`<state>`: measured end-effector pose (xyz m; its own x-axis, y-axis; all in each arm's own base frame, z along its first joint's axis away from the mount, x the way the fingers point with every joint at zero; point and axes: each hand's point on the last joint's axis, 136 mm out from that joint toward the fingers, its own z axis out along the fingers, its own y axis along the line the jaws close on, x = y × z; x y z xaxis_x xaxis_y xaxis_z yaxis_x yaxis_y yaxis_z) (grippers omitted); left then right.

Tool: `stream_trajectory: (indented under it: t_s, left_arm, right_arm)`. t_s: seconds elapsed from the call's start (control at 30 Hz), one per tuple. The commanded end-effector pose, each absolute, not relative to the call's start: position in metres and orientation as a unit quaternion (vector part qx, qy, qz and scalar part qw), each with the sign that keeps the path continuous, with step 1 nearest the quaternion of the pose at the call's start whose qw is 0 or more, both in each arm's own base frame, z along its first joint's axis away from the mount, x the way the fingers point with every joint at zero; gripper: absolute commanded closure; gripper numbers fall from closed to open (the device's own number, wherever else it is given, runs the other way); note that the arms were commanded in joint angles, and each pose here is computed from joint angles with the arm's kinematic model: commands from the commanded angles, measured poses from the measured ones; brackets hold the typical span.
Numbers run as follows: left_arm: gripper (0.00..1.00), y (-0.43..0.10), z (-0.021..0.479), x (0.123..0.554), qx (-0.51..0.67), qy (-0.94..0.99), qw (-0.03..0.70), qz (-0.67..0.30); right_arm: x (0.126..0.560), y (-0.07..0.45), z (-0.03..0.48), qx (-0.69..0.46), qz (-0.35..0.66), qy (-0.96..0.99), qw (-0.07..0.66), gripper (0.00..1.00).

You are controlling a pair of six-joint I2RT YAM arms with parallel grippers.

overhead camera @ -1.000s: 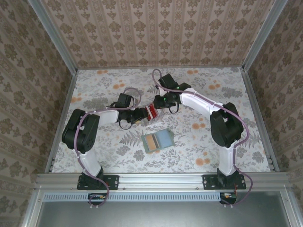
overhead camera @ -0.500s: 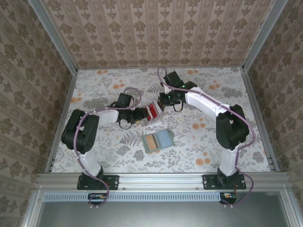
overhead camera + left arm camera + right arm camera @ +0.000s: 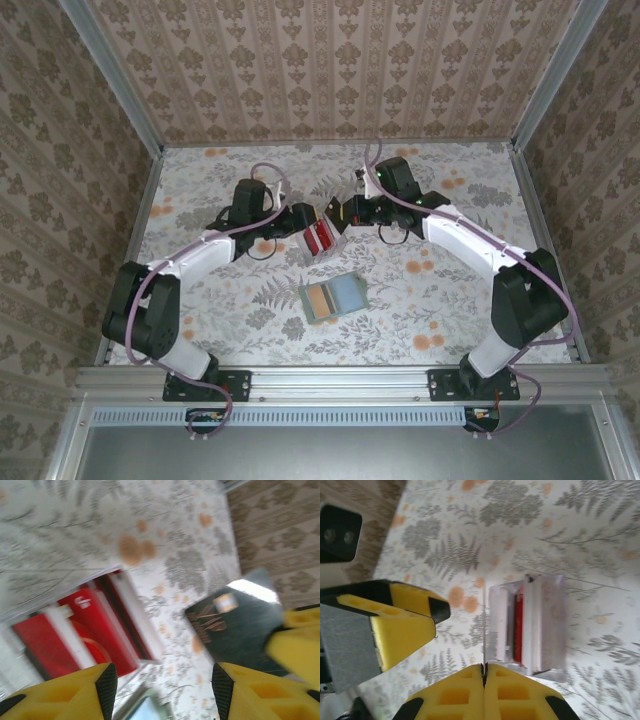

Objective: Put the credit cards into the card holder
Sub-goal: Insert the credit card into the card slot.

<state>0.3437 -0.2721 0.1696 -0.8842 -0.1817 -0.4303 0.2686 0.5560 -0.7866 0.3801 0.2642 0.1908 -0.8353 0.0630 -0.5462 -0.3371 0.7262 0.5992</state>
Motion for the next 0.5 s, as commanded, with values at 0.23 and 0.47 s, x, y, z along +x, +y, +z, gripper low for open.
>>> stream_trajectory:
  t_s: [0.23,0.47]
  left_arm:
    - [0.46,-0.304,0.214,0.315,0.101,0.804,0.244,-0.532]
    - [0.52,-0.306,0.225,0.316,0.085,0.781,0.245,-0.568]
  right_arm:
    - [0.376,0.299,0.241,-0.07,0.547,0.793,0.26,0.95]
    - [0.375,0.301,0.231,-0.058,0.56,0.789,0.247,0.95]
